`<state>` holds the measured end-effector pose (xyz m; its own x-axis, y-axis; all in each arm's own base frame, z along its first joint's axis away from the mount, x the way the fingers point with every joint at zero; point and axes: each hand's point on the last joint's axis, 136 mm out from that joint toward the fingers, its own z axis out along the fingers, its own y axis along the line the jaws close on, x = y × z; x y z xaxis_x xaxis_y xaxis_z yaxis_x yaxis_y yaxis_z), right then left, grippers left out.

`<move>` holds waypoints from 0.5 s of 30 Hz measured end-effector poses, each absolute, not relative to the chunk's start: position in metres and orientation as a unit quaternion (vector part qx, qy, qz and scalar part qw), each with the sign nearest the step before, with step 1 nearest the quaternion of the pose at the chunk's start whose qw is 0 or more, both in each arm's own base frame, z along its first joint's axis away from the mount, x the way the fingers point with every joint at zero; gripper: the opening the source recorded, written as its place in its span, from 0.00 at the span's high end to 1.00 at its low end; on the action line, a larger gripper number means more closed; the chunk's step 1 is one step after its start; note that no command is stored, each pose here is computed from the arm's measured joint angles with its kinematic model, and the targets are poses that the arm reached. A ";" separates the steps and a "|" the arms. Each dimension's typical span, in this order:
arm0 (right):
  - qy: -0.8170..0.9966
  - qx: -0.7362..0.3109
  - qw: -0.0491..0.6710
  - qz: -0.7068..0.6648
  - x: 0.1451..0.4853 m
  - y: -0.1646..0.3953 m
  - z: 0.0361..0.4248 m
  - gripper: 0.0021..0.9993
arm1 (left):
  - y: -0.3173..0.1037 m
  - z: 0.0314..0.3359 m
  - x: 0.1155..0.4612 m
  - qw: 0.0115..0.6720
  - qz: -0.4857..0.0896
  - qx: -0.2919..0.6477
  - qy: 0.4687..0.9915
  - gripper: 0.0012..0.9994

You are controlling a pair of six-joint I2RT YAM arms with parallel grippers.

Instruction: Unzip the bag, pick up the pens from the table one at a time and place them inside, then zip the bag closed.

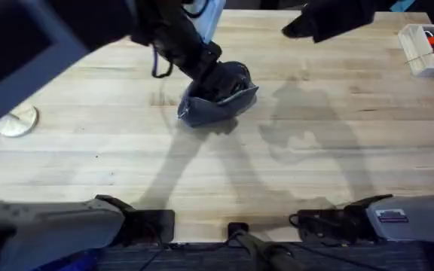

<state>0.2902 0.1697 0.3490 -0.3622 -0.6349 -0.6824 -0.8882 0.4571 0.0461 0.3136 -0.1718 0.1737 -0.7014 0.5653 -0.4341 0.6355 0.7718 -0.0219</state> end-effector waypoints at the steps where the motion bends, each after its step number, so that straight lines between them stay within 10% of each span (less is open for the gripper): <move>1: 0.795 -0.482 0.299 0.214 0.287 0.174 0.349 0.00 | -0.169 0.179 0.310 0.211 -0.083 0.335 0.915 0.01; 15: 0.787 -0.494 0.293 0.226 0.279 0.184 0.349 0.00 | -0.111 0.220 0.275 0.228 -0.047 0.363 0.902 0.00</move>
